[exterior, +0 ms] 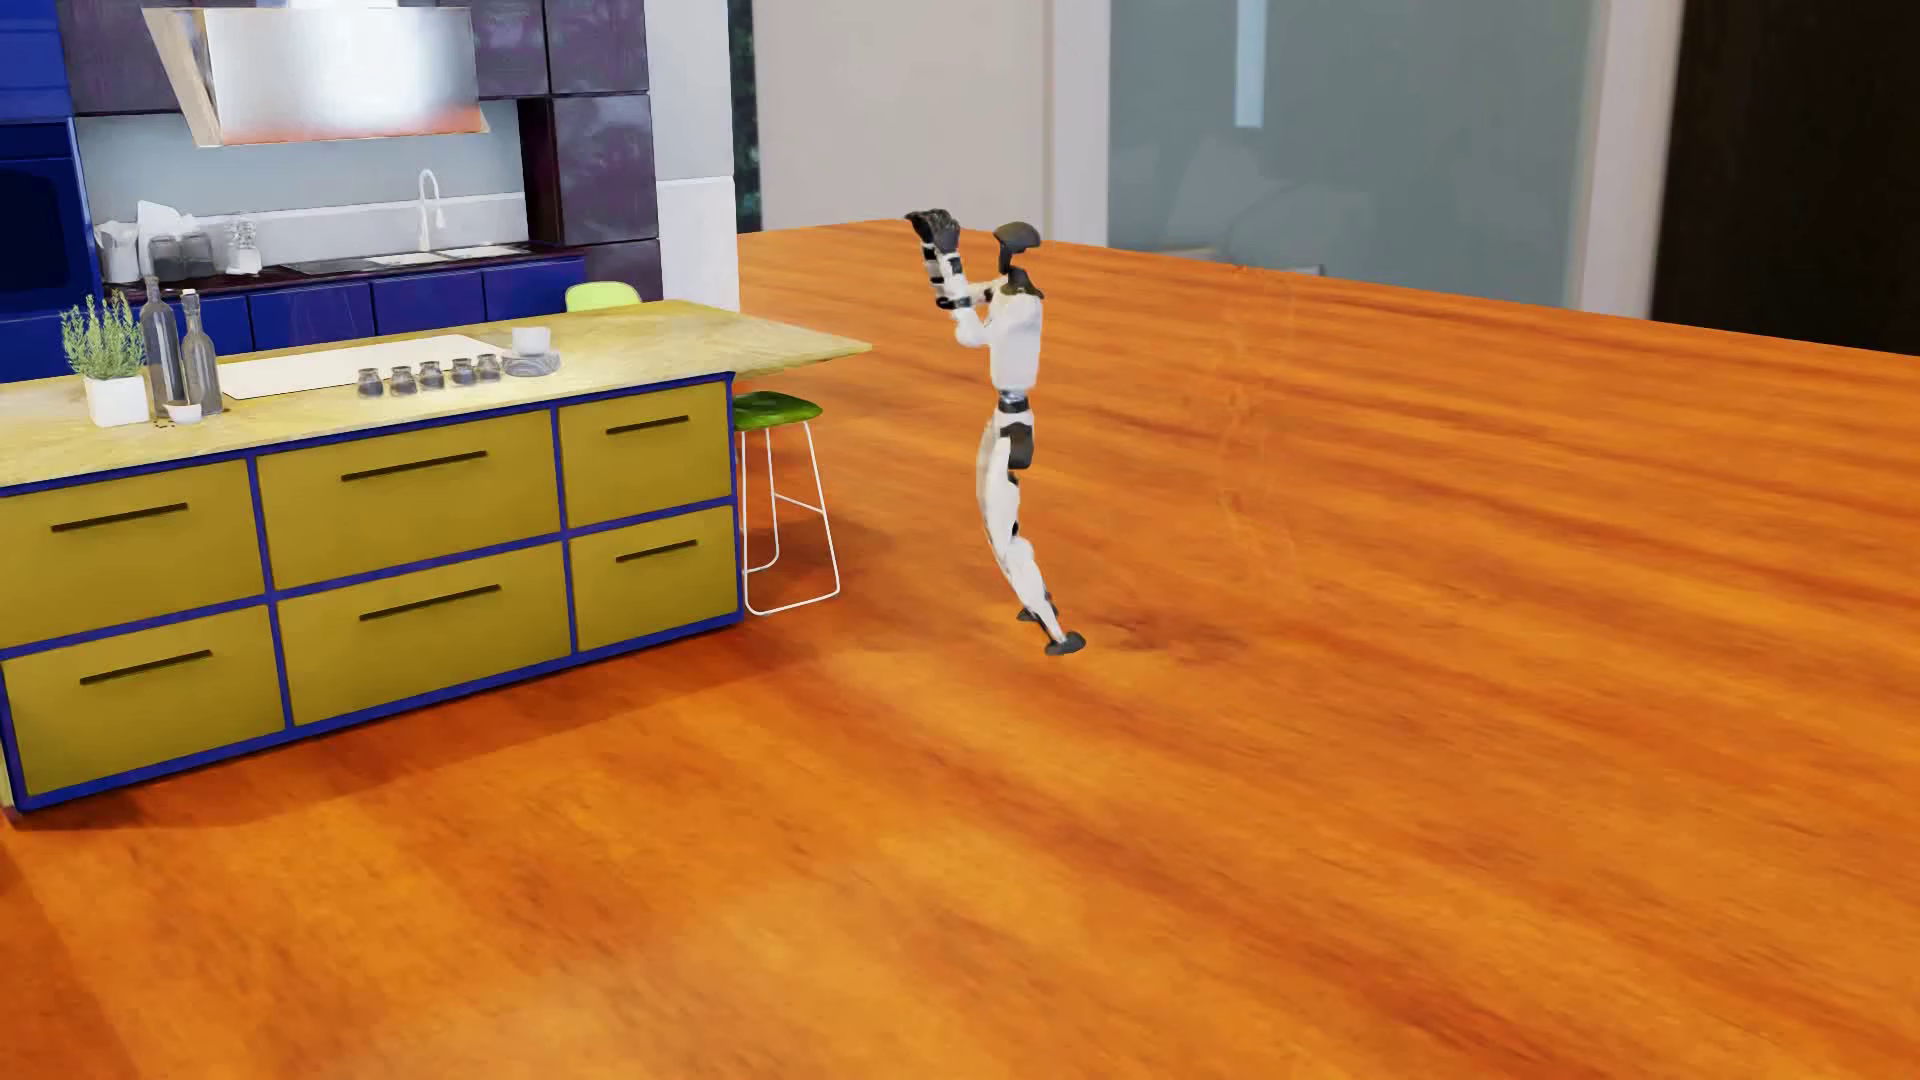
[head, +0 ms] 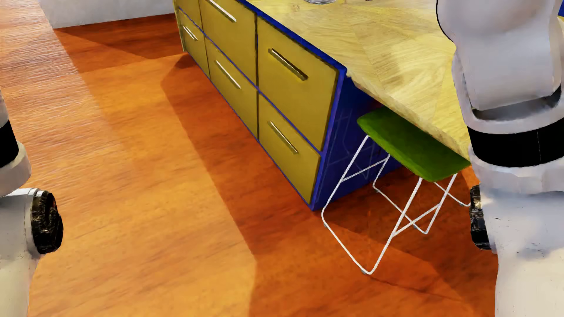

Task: Remain stationary

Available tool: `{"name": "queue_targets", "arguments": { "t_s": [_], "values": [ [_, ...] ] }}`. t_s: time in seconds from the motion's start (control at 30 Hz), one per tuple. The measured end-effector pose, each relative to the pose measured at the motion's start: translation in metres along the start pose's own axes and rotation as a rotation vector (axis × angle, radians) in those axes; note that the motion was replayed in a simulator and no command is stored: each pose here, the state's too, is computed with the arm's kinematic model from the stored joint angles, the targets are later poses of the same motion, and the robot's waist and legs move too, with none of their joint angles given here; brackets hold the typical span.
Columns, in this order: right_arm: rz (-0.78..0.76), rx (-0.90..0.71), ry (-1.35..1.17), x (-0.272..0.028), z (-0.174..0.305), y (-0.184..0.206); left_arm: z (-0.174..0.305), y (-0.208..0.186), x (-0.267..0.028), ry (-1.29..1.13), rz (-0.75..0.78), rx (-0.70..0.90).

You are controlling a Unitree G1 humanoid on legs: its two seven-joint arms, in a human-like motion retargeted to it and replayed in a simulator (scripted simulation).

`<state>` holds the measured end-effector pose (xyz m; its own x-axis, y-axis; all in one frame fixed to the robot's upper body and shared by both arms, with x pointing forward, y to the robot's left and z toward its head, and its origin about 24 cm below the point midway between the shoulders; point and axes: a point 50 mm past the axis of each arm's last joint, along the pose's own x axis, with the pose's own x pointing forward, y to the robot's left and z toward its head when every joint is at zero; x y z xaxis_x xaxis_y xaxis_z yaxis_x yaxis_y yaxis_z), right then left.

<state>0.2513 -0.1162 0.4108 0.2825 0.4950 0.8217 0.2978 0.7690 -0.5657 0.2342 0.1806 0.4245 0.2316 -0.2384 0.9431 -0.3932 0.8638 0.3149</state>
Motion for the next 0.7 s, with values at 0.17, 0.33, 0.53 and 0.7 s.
{"name": "queue_targets", "arguments": {
  "t_s": [0.17, 0.33, 0.53, 0.7],
  "values": [
    [0.003, 0.000, 0.006, -0.001, -0.001, 0.001, -0.003, 0.000, -0.001, 0.012, -0.002, 0.001],
    [0.006, 0.001, 0.008, -0.001, -0.002, 0.001, -0.004, 0.000, -0.002, 0.018, -0.002, 0.004],
    [0.008, 0.004, 0.035, -0.006, -0.008, 0.003, -0.014, 0.001, -0.012, 0.070, -0.008, 0.015],
    [0.090, 0.029, 0.082, -0.020, -0.016, 0.025, -0.040, -0.018, -0.037, 0.201, -0.126, 0.029]
  ]
}}
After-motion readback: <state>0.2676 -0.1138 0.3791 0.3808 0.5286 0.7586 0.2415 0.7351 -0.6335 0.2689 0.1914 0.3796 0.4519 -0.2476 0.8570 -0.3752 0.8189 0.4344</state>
